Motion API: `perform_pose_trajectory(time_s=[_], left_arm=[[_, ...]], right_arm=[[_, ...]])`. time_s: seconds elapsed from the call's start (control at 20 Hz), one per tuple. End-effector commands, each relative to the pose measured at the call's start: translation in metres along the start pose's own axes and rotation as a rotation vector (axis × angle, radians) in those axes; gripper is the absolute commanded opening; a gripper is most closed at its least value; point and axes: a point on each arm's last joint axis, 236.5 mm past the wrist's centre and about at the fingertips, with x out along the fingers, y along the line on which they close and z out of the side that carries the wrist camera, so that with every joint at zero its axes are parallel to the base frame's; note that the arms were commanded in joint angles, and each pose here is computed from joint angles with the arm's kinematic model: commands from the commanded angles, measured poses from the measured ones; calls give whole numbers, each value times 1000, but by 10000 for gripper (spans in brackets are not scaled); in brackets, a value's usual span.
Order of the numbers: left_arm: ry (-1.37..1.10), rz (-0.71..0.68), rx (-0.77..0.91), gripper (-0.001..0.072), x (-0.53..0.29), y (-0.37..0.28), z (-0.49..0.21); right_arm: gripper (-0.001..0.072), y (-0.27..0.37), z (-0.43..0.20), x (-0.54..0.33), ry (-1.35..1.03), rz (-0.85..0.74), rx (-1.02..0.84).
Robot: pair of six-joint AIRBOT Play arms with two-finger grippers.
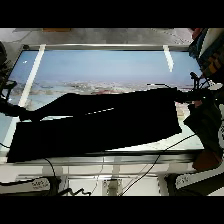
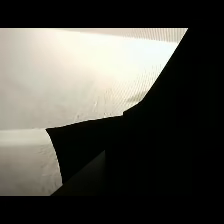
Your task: Fold the clothes and pants, and hang the long-sleeved shirts on hangers.
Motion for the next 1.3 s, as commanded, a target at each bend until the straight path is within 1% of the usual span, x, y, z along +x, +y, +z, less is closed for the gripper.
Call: perform_pose_trajectory(time_s=[0.0,0.15,0.3,0.35,0.45,0.55,0.7,0.8,0.9,1.0,1.15,1.25], left_arm=[[68,-19,12,14,12,-3,-13],[143,-42,-9,13,12,-8,-30],[364,-40,36,12,13,-4,-78],[405,-30,40,13,15,-1,-87],[400,65,-25,12,21,16,-83],[290,196,-82,12,23,41,-56],[56,325,-51,12,13,61,13],[-146,383,-55,12,-2,65,70],[-354,425,-60,11,-25,67,124],[-500,455,-49,10,-51,68,160],[-559,483,-54,10,-75,77,175],[-473,463,-74,11,-58,78,157]], right_arm=[[26,-4,-5,0,20,-18,-10],[26,-4,-5,-1,20,-18,-10],[25,-7,-7,-1,31,-30,-17],[26,-9,-10,-1,44,-39,-22],[26,-13,-13,-1,56,-52,-6],[26,-12,-13,-1,54,-52,5],[25,-24,9,-1,-42,-102,69],[25,-27,39,-3,-173,-111,139],[25,-20,65,-5,-281,-109,153],[25,-19,91,-12,-392,-145,166],[25,-24,105,-21,-464,-174,206],[25,-35,94,-18,-418,-226,186]])
